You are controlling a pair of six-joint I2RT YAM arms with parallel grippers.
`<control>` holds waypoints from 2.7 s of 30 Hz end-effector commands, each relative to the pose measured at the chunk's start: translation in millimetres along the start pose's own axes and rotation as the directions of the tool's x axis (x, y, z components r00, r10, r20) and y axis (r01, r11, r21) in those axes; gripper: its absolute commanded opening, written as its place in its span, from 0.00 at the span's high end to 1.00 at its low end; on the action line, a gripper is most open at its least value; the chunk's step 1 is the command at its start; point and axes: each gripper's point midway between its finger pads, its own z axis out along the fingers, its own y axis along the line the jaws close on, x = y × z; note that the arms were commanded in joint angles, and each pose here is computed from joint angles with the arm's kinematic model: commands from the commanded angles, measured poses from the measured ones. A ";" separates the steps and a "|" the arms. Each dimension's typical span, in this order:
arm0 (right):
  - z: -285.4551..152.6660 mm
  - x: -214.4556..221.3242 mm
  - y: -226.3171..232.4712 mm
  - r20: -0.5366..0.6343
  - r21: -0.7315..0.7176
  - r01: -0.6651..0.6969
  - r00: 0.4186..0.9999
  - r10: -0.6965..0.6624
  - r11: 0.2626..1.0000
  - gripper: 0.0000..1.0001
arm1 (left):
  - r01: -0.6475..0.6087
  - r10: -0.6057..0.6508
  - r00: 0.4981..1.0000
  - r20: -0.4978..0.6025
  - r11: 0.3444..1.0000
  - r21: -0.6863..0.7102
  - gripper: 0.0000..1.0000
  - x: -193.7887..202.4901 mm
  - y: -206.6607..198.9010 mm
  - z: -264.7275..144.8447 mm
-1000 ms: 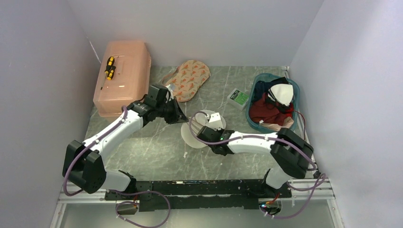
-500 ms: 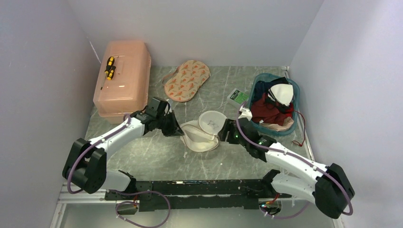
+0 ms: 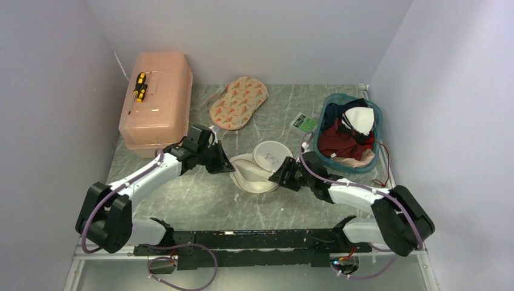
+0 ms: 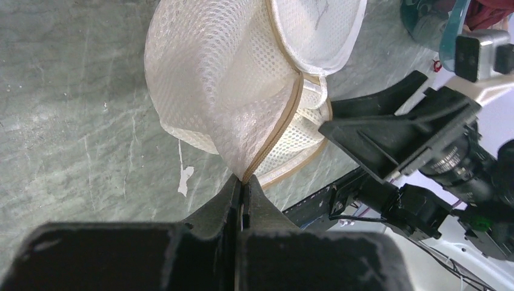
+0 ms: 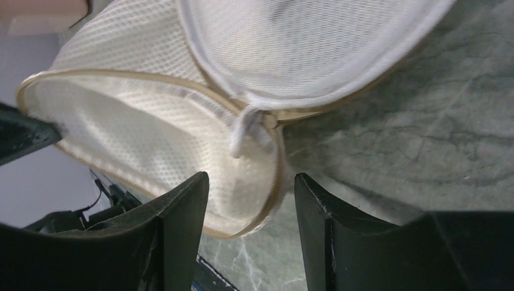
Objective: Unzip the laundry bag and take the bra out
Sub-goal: Adjust the laundry bag at the center of the board.
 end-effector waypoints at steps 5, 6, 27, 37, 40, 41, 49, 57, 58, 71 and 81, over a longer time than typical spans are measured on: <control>17.8 -17.8 -0.8 0.052 -0.032 -0.079 0.995 0.080 0.996 0.47 | -0.019 0.019 1.000 0.015 0.999 0.042 0.97 1.2 -8.1 -7.8; 19.4 -19.0 -1.8 0.051 -0.024 -0.074 0.996 0.075 0.997 0.49 | -0.018 0.018 1.000 0.013 0.999 0.044 0.97 1.9 -7.9 -7.3; -95.9 -110.3 106.8 0.351 0.442 0.457 0.703 -0.618 0.772 1.00 | -0.154 0.123 0.972 0.198 0.977 0.146 0.97 -52.0 -92.2 -78.0; -33.9 -79.5 55.5 0.207 0.514 0.454 0.758 -0.619 0.728 1.00 | -0.093 0.088 0.992 0.095 0.994 0.048 0.97 -36.9 -51.1 -28.5; -55.7 -105.7 78.7 0.303 0.529 0.439 0.702 -0.645 0.726 1.00 | -0.173 0.152 0.960 0.236 0.983 0.067 0.97 -62.1 -72.3 -54.9; -63.0 -112.8 85.2 0.328 0.533 0.435 0.684 -0.651 0.725 1.00 | -0.188 0.163 0.951 0.263 0.980 0.071 0.97 -67.5 -79.2 -63.5; -42.3 -84.6 66.4 0.290 0.458 0.465 0.727 -0.622 0.758 1.00 | -0.114 0.109 0.984 0.141 0.993 0.026 0.97 -33.8 -34.7 -26.6; -18.2 -25.7 21.1 0.198 0.330 0.398 0.857 -0.475 0.856 0.91 | 0.000 0.000 1.000 0.017 1.000 0.010 0.97 11.9 9.7 4.3; -18.5 -23.8 21.9 0.199 0.317 0.391 0.863 -0.464 0.864 0.83 | -0.004 0.004 1.000 0.022 1.000 0.009 0.97 11.5 9.2 2.2; -39.6 -44.9 38.2 0.243 -0.013 0.125 0.963 -0.119 0.992 0.14 | -0.035 0.035 0.999 0.034 0.999 0.017 0.97 7.2 0.6 -8.9; -28.2 -53.8 -20.5 0.228 -0.023 -0.207 0.951 0.207 0.978 0.12 | -0.044 0.044 0.999 0.026 0.999 -0.014 0.97 10.9 6.8 -14.0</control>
